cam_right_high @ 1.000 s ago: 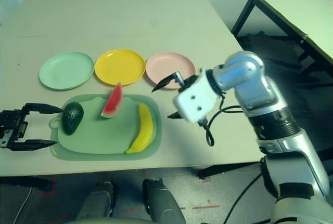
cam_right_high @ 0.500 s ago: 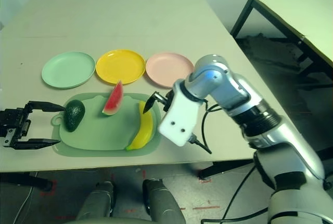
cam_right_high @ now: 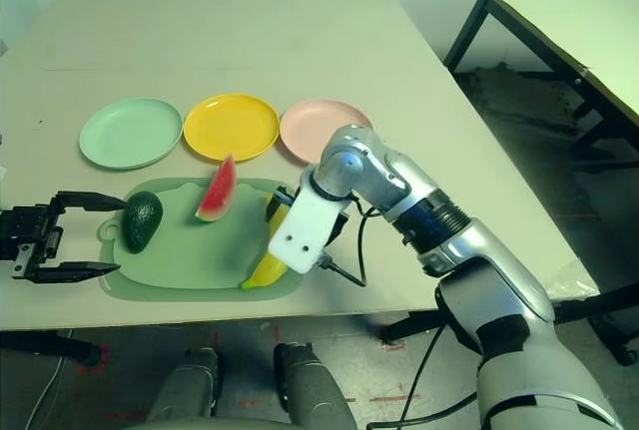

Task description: Place the fruits into color-matched plates.

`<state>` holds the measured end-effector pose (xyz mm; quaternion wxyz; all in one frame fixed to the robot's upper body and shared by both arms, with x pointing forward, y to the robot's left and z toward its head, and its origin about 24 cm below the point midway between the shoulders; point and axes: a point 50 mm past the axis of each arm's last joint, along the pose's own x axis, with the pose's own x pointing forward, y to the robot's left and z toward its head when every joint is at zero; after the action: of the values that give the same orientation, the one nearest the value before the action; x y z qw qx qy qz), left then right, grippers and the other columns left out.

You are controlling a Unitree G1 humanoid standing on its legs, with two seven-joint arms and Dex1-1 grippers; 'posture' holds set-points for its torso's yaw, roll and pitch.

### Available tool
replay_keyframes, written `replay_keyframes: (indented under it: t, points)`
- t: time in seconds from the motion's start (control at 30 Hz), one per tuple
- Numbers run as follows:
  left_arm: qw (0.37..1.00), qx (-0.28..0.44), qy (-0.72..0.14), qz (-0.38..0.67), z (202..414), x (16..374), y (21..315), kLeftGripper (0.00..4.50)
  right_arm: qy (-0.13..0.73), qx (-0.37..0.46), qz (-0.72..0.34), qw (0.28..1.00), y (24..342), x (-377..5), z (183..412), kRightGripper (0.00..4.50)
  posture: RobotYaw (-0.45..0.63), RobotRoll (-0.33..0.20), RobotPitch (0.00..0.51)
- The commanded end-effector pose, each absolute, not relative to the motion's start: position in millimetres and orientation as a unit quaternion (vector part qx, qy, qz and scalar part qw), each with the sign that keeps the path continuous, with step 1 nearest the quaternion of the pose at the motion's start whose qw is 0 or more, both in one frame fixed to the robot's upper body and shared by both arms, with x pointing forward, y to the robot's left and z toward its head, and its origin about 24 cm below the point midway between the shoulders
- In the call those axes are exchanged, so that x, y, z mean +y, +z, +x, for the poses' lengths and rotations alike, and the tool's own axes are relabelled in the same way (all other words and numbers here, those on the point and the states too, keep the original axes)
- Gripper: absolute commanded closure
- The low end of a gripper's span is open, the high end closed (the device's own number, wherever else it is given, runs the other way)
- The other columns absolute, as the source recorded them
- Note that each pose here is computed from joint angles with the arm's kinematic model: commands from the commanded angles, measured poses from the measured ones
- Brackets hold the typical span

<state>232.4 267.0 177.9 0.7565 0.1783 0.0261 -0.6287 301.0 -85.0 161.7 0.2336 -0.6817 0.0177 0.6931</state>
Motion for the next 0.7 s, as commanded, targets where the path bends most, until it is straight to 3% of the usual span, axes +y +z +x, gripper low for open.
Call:
replay_keyframes:
  t: [0.03, 0.1, 0.2, 0.37, 0.43, 0.7]
  points:
    - [0.754, 0.030, -0.629, 0.186, 231.7, 264.6, 178.0, 0.00, 0.700, 0.013, -0.681, 0.213, 156.5, -80.2, 296.5, 0.01, 0.08, 0.000, 0.161]
    - [0.754, 0.030, -0.629, 0.187, 231.4, 264.3, 177.8, 0.00, 0.704, 0.017, -0.679, 0.207, 153.9, -80.6, 294.9, 0.01, 0.08, 0.000, 0.162]
    - [0.756, 0.028, -0.627, 0.188, 232.1, 263.9, 178.3, 0.00, 0.709, 0.034, -0.675, 0.201, 151.0, -86.1, 294.2, 0.46, 0.08, 0.000, 0.162]
    - [0.757, 0.028, -0.625, 0.188, 232.7, 263.9, 178.1, 0.00, 0.713, 0.050, -0.670, 0.203, 150.4, -91.2, 292.9, 2.33, 0.07, 0.000, 0.161]
    - [0.756, 0.029, -0.626, 0.188, 232.4, 263.6, 177.2, 0.00, 0.712, 0.051, -0.669, 0.207, 152.6, -90.9, 293.2, 2.86, 0.07, 0.000, 0.161]
    - [0.770, 0.021, -0.610, 0.187, 239.9, 269.0, 180.1, 0.00, 0.695, 0.059, -0.671, 0.250, 178.8, -89.6, 308.2, 2.86, 0.06, 0.000, 0.158]
